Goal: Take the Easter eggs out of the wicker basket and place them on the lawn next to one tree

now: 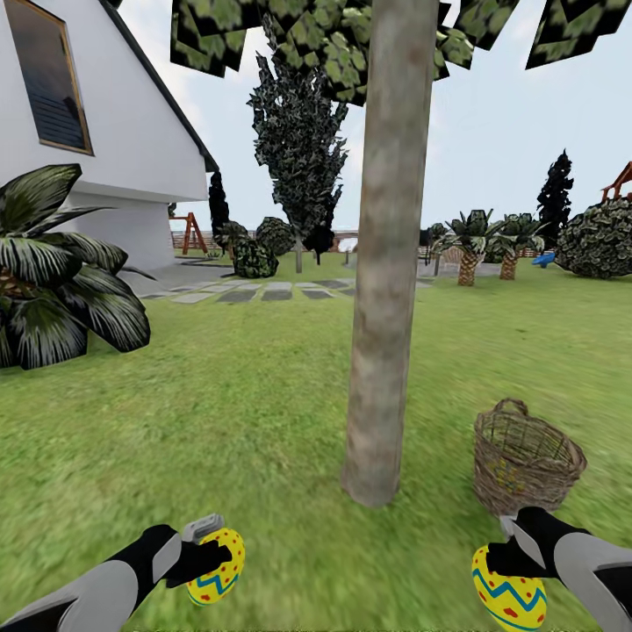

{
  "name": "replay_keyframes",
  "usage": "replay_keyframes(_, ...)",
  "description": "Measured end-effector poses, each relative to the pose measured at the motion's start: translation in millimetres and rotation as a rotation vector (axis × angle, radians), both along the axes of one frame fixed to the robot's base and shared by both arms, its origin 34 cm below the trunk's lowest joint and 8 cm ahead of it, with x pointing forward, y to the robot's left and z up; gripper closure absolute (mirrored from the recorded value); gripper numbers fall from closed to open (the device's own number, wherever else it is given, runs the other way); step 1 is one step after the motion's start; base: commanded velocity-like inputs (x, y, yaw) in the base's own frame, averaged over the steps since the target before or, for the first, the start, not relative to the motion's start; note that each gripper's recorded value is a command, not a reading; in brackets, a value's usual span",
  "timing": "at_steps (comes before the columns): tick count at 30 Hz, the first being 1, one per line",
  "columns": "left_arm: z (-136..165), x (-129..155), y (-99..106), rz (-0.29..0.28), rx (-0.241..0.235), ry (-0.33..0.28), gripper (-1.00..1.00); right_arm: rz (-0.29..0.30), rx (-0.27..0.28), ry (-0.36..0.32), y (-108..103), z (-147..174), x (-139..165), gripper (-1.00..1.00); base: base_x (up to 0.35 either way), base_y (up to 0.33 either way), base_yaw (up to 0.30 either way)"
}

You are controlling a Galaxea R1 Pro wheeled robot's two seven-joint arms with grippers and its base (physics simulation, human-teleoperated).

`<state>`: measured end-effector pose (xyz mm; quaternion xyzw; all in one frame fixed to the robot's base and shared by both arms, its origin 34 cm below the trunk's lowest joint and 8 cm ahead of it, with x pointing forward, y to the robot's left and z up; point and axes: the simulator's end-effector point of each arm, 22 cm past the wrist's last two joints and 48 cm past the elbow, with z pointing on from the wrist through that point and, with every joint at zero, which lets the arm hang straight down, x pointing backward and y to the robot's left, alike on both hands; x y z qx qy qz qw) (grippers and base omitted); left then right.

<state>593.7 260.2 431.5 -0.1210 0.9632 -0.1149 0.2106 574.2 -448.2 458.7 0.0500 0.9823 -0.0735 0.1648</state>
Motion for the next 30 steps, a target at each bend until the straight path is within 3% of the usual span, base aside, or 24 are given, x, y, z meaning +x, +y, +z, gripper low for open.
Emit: replay_keyframes(30,-66,-16,0,-0.003,0.002,0.0,1.0,0.003,-0.002,-0.001,1,-66,-16,1.0,0.0,0.0,0.0)
